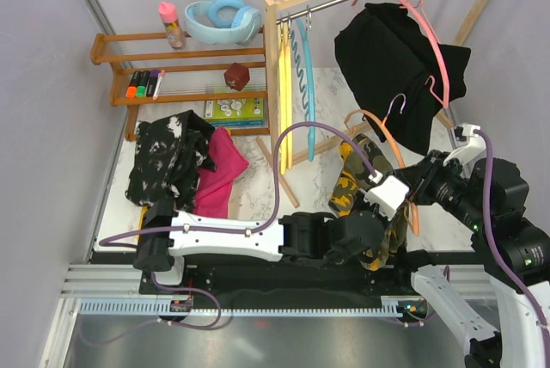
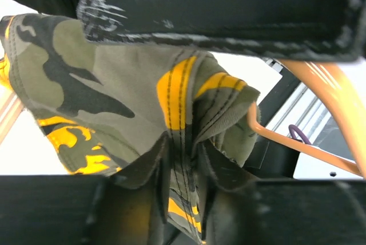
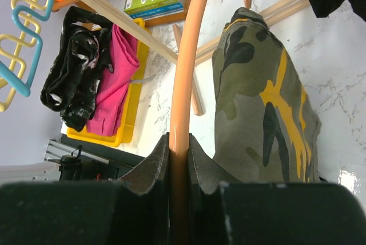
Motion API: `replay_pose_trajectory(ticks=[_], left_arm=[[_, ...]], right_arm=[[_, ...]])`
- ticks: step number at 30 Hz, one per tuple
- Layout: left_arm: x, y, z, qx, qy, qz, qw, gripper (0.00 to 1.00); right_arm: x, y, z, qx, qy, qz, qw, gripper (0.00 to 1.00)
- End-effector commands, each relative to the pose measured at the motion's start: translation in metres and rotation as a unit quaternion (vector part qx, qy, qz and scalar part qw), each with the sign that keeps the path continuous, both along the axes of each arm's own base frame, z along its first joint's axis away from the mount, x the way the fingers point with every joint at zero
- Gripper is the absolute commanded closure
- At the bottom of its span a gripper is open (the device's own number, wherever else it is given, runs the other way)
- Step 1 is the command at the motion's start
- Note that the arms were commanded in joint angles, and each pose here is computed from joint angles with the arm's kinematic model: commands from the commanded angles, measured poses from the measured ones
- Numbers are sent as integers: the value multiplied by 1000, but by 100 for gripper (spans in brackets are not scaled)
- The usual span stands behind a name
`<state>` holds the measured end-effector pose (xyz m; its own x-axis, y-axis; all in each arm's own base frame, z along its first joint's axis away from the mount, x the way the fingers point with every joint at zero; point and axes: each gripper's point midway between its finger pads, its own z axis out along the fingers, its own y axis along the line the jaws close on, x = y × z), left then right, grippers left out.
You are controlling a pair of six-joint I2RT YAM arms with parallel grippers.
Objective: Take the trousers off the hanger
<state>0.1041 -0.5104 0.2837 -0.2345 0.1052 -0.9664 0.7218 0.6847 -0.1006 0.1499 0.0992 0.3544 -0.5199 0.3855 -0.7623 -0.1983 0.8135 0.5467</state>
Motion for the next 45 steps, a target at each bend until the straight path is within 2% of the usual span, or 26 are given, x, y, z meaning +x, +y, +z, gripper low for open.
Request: replay_pose_trajectory(ticks=[1, 3, 7, 12, 14, 15, 19, 23, 25, 26, 27, 29, 31, 34, 39, 43, 45], left_arm=[[11, 13, 11, -7, 6, 9, 1000, 76], [7, 13, 15, -7, 5, -6, 1000, 80], [10, 16, 19, -3, -6, 0, 1000, 98], [11, 17, 44, -14, -36, 30, 999, 98], [4, 20, 60, 7, -84, 46, 995, 98], [2, 19, 80, -3, -97, 52, 994, 98], [-8, 24, 114, 9, -157, 73, 985, 98], [-23, 39, 159, -18, -236, 87, 968, 98], [-35, 46, 175, -34, -253, 88, 963, 98], [-35, 53, 184, -15, -278, 95, 956, 98], [-37, 59, 199, -43, -278, 107, 954, 98], [-47, 68, 216, -28, -315, 108, 942, 98], [-57, 81, 238, -61, -321, 119, 937, 98], [-72, 101, 266, -50, -374, 133, 917, 98], [-89, 119, 296, -63, -402, 154, 901, 98], [-112, 136, 320, -110, -385, 128, 907, 98], [-121, 131, 319, -105, -390, 106, 909, 98]], right_arm=[[-6, 4, 60, 39, -107, 12, 993, 100], [-6, 3, 56, 34, -104, 11, 994, 100], [-9, 4, 57, 38, -105, 16, 994, 100], [-11, 1, 47, 29, -94, 11, 995, 100], [-10, 1, 35, 24, -80, 9, 996, 100], [-14, 0, 31, 24, -79, 9, 997, 100], [-19, -5, 11, 16, -60, 1, 998, 100], [-20, -19, -6, -8, -43, -33, 998, 100], [-19, -28, -21, -25, -27, -55, 998, 100], [-16, -33, -26, -32, -23, -71, 997, 100], [-17, -36, -31, -35, -19, -77, 996, 100], [-17, -37, -48, -36, 1, -85, 996, 100], [-16, -38, -66, -33, 26, -94, 995, 100], [-19, -40, -76, -30, 30, -103, 994, 100], [-21, -49, -77, -48, 31, -119, 991, 100], [-21, -55, -81, -62, 35, -128, 989, 100], [-22, -51, -73, -55, 23, -118, 991, 100]])
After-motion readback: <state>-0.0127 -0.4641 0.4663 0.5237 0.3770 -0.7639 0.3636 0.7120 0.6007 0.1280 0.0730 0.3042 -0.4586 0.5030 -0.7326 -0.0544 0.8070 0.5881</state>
